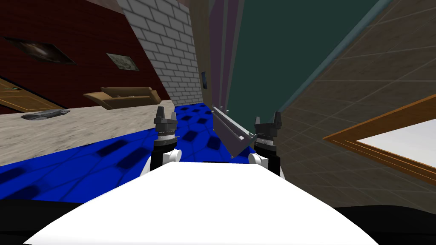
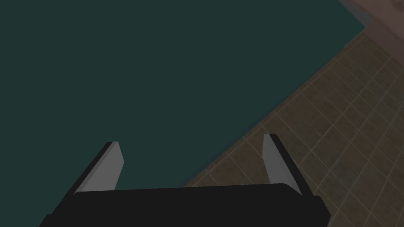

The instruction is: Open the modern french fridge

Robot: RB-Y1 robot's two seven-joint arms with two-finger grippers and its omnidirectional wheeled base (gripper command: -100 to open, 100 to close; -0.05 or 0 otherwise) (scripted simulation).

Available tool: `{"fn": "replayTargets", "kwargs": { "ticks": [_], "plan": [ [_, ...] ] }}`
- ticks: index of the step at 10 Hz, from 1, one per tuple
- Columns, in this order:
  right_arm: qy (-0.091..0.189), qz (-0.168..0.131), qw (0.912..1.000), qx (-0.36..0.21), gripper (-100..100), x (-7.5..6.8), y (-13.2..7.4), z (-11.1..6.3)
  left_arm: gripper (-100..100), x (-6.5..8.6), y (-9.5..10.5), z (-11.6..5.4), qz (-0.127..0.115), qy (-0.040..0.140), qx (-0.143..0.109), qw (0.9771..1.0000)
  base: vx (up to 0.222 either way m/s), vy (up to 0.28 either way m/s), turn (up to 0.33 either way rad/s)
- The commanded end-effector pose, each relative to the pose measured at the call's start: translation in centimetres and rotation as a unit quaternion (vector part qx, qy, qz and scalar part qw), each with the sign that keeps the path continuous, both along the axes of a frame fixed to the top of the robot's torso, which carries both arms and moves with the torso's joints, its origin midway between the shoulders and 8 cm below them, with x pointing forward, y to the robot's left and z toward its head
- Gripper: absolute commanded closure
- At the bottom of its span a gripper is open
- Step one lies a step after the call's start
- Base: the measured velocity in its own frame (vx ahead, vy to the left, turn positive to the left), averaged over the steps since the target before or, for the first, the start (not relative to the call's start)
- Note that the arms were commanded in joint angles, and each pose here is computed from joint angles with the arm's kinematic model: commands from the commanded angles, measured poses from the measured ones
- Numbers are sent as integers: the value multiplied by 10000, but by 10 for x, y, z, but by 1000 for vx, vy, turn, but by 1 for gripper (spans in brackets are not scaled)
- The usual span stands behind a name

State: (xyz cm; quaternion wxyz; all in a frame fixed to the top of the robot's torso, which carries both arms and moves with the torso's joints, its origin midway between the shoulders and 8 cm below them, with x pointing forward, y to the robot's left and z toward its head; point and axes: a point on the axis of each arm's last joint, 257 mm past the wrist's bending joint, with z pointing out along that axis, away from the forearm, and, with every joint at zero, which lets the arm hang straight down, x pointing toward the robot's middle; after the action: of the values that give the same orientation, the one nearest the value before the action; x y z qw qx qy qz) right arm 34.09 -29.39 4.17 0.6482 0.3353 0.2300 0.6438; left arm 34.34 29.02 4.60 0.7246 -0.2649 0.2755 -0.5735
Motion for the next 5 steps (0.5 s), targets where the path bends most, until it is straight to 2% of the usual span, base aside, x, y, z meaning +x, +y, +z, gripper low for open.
{"fn": "replayTargets", "kwargs": {
  "ticks": [1,5],
  "plan": [
    [0,0,10000,0,0,0,0,0,0,0,0,0,0,0,0,10000,0,0,0],
    [-1,0,10000,0,0,0,0,0,0,0,0,0,0,-1,0,10000,0,0,0]
  ]
}}
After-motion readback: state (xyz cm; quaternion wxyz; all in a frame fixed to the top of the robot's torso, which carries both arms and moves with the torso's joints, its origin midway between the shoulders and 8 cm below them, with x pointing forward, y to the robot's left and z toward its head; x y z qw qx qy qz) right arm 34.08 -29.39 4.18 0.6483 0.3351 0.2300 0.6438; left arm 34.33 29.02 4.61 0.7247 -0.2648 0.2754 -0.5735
